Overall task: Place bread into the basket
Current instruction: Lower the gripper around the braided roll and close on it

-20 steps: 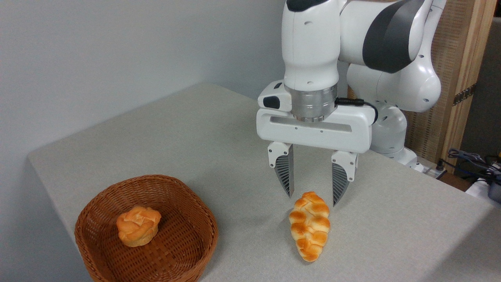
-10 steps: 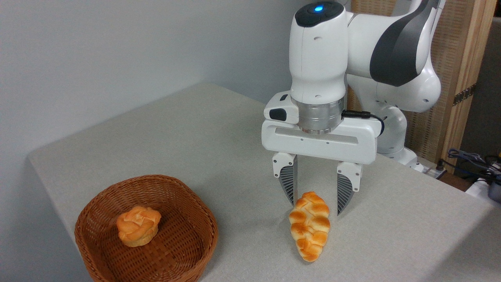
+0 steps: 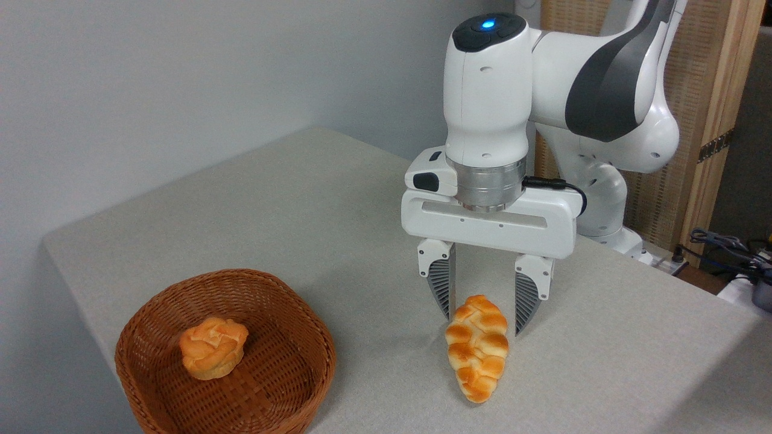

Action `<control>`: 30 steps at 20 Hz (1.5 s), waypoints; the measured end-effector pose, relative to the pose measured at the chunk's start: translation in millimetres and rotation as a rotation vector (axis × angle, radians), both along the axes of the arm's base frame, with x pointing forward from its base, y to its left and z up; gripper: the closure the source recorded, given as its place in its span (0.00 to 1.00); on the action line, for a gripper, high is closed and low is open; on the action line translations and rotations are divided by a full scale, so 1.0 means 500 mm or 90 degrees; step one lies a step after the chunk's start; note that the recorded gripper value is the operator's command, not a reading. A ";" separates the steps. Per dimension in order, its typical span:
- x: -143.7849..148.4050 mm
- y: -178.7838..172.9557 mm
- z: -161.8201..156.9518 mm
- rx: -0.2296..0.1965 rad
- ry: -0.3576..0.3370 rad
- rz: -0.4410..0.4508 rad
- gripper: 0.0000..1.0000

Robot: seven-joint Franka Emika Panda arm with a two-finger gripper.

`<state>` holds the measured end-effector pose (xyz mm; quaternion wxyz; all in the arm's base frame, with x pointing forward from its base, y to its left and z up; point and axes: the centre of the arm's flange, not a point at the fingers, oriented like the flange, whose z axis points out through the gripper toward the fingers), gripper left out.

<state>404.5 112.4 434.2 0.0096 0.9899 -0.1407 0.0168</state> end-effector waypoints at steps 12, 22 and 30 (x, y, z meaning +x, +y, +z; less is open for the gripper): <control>-0.001 -0.011 -0.020 0.001 -0.010 -0.006 0.00; 0.003 -0.017 -0.044 0.004 -0.022 -0.010 0.00; 0.003 -0.018 -0.050 0.004 -0.019 -0.011 0.62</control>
